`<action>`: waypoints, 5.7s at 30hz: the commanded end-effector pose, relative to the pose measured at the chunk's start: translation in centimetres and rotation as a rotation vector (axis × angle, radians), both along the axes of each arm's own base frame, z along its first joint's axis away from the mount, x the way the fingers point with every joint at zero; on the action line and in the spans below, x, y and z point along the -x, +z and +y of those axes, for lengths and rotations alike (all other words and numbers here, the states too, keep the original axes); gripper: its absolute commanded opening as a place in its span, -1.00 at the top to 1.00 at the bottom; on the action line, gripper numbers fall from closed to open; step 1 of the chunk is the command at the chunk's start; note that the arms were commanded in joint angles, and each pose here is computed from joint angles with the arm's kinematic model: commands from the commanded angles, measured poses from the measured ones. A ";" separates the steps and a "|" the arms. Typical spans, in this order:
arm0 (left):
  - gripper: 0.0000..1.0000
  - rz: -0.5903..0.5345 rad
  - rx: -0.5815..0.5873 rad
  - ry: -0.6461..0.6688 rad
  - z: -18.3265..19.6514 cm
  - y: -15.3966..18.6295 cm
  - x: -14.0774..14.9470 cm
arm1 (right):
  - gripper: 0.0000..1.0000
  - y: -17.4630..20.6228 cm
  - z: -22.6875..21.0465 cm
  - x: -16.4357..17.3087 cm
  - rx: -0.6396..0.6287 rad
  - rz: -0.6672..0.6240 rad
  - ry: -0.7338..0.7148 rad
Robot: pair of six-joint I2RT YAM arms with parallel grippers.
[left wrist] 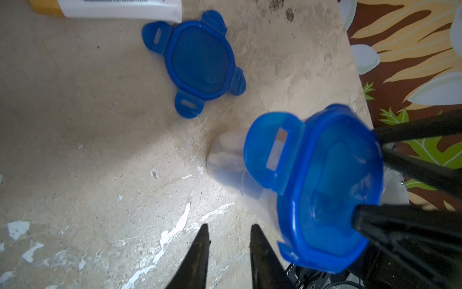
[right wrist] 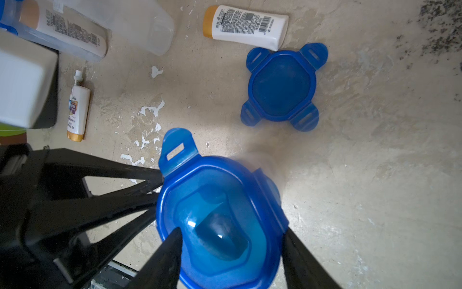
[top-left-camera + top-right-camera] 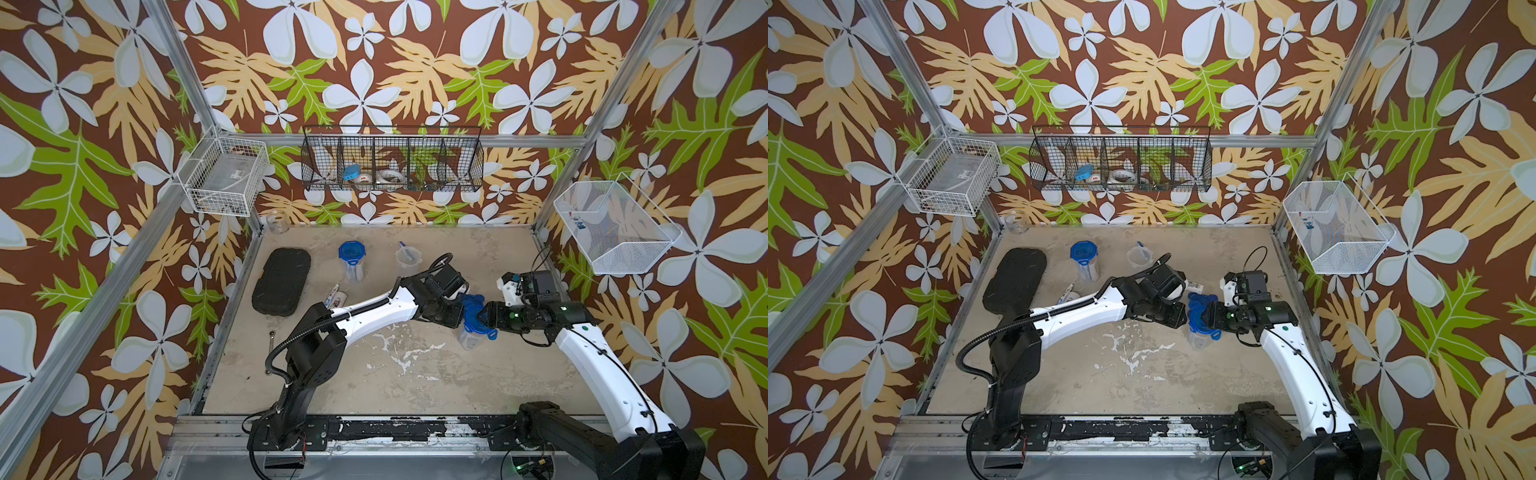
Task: Pack away toiletry kits
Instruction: Close the fastener on the container, then pick up the container from the center of the board.
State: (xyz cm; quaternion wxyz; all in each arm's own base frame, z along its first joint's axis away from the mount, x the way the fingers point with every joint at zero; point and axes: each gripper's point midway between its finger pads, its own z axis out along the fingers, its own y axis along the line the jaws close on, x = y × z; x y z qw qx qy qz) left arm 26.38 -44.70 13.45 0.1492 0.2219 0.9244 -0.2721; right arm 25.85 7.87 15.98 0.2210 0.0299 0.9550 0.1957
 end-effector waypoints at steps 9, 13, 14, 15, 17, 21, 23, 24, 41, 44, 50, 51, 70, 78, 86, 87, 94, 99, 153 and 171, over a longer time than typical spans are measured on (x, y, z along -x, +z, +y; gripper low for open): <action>0.37 -0.014 -0.034 0.035 2.8 2.2 1.1 | -0.31 1.5 0.3 -2.6 0.050 -0.112 0.102; 0.32 -0.041 -0.011 0.058 3.2 4.6 -0.1 | -0.35 1.6 -0.3 -2.9 0.086 -0.103 0.092; 0.29 -0.052 -0.002 0.058 2.8 5.4 -0.5 | -0.37 2.0 -0.5 -3.0 0.096 -0.110 0.082; 0.25 -0.055 -0.002 0.054 2.4 5.8 -0.8 | -0.38 2.4 -0.7 -3.0 0.105 -0.115 0.072; 0.20 -0.062 0.011 0.034 1.0 6.7 -1.5 | -0.38 3.2 -1.2 -2.7 0.119 -0.118 0.041; 0.18 -0.063 0.023 0.009 -1.2 6.5 -2.5 | -0.34 3.8 -1.0 -1.2 0.084 -0.102 0.018; 0.17 -0.073 0.013 -0.005 -1.9 6.0 -3.0 | -0.29 3.5 -0.7 0.1 0.046 -0.080 0.012; 0.17 -0.079 0.009 -0.012 -2.2 5.9 -3.1 | -0.28 3.4 -0.5 0.6 0.028 -0.074 0.004; 0.10 -0.090 -0.053 -0.083 -2.6 3.3 -2.2 | -0.12 0.3 -0.1 2.4 -0.067 -0.016 -0.064; 0.09 -0.089 -0.051 -0.086 -2.7 3.3 -2.1 | -0.12 -0.1 -0.1 2.0 -0.066 -0.012 -0.063; 0.10 -0.065 -0.036 -0.094 -3.1 2.9 -1.7 | -0.11 -0.6 -0.2 1.3 -0.067 -0.015 -0.054; 0.09 -0.058 -0.030 -0.095 -3.2 2.8 -1.7 | -0.10 -0.7 -0.1 1.2 -0.074 -0.016 -0.050; 0.11 0.122 0.141 -0.125 -5.0 2.2 1.5 | -0.07 -1.3 1.4 0.4 -0.160 -0.036 -0.002; 0.07 0.159 0.185 -0.130 -5.4 2.0 2.1 | -0.07 -1.7 1.3 0.5 -0.145 -0.029 0.005; 0.06 0.154 0.178 -0.117 -5.1 1.8 2.1 | -0.08 -1.8 1.2 0.5 -0.136 -0.026 0.002; 0.07 0.153 0.178 -0.116 -5.0 1.8 2.0 | -0.08 -1.9 1.1 0.5 -0.137 -0.024 0.000; 0.05 0.125 0.191 -0.080 -4.5 3.5 1.2 | -0.11 -1.6 1.0 0.4 -0.126 -0.024 -0.005; -0.23 0.027 0.093 -0.025 -2.8 4.2 -1.1 | -0.15 -0.8 0.5 0.2 -0.100 -0.041 -0.013; -0.99 -0.251 -0.194 -0.110 -5.9 1.2 0.1 | -0.99 7.5 -8.5 2.0 0.165 -0.221 -0.337; -0.80 -0.304 -0.168 -0.038 -6.4 1.4 -1.4 | -0.98 7.0 -8.4 2.0 0.166 -0.215 -0.327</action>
